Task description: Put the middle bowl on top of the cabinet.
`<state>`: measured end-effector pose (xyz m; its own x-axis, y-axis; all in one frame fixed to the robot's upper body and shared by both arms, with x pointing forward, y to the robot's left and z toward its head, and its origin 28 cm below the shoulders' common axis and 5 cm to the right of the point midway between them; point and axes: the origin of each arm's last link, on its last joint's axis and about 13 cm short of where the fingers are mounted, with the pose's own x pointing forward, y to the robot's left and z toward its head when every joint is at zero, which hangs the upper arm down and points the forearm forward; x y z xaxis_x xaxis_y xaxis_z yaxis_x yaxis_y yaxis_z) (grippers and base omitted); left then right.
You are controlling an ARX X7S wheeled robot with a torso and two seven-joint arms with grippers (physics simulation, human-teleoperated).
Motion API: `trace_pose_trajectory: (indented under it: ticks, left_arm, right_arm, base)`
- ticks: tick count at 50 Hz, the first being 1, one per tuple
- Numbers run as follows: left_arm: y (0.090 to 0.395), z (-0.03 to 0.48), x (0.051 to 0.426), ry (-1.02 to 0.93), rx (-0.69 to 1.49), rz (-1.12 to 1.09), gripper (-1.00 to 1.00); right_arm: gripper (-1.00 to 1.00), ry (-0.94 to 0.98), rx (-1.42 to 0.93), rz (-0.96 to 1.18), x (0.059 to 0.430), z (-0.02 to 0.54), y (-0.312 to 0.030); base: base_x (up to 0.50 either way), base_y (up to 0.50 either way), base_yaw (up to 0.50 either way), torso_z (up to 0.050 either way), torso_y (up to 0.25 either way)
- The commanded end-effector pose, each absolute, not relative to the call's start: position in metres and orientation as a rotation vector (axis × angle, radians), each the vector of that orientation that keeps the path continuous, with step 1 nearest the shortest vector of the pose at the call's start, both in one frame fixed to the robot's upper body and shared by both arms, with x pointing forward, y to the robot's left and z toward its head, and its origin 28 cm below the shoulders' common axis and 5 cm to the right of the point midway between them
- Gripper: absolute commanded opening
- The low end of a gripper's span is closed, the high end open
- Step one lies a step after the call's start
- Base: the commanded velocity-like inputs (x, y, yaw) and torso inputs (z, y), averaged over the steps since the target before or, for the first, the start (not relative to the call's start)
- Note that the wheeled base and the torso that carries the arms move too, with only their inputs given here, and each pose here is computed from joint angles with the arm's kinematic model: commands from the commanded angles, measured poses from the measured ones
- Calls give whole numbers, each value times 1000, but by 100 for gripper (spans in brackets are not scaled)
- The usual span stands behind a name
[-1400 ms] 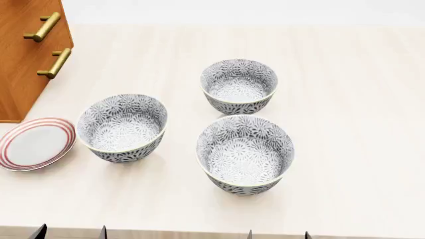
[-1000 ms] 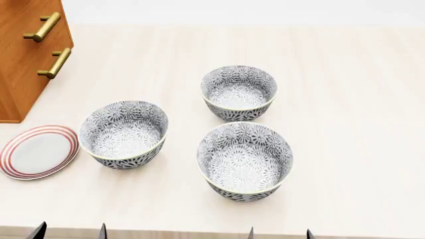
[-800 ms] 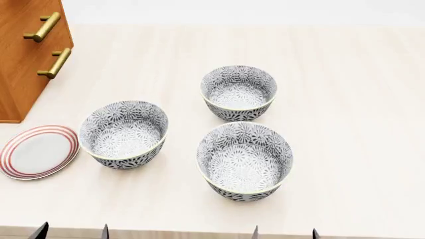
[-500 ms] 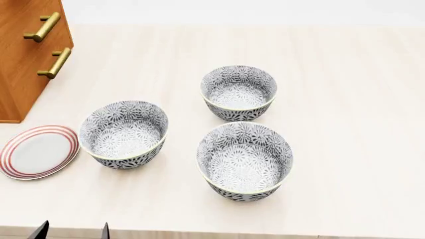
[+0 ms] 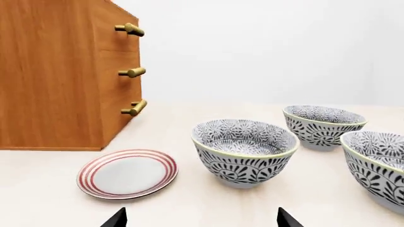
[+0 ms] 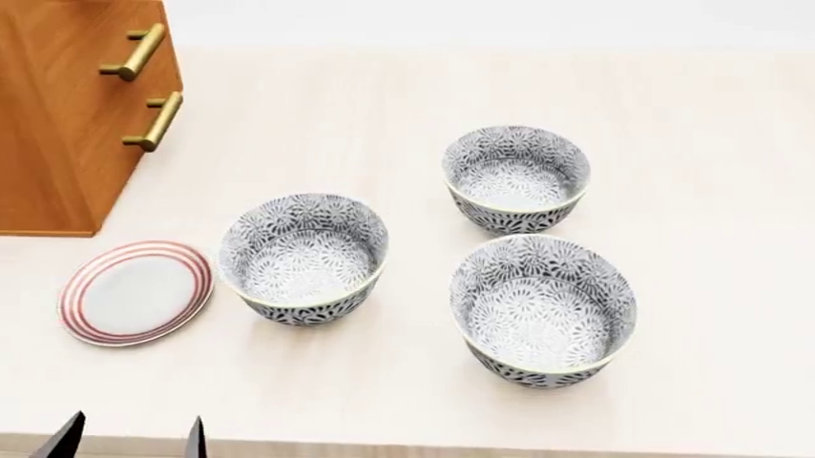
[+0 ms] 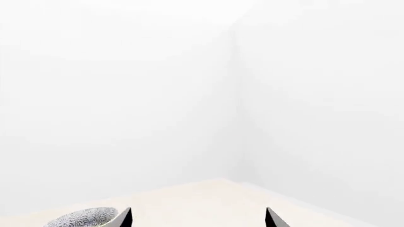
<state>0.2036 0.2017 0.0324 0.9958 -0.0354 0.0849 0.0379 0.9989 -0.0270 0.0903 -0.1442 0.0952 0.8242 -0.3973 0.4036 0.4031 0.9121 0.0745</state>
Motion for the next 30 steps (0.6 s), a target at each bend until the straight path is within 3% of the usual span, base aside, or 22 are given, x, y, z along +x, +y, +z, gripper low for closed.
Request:
trace_pose_trajectory:
  ticks: [1,7,17,30]
  left_arm:
    - [201,64,187,-229,-34,-12,100]
    - [204,97,165,-255,-85,16,100]
    - [211,147,121,-383,-184,20,100]
    - [211,148,118,-394,-192,7,100]
  right_arm:
    - [100,-448,-25,-453,84,99,-146]
    - [100,-442,-35,-461,84,99,-146]
    - [100,-434,-57,-463,83,103,-145]
    - [100,-429,-77,-462,82,104,-145]
  base:
    - [0,500,0,0,0]
    - [0,474,0,0,0]
    - [0,76,0,0,0]
    - [0,500,0,0,0]
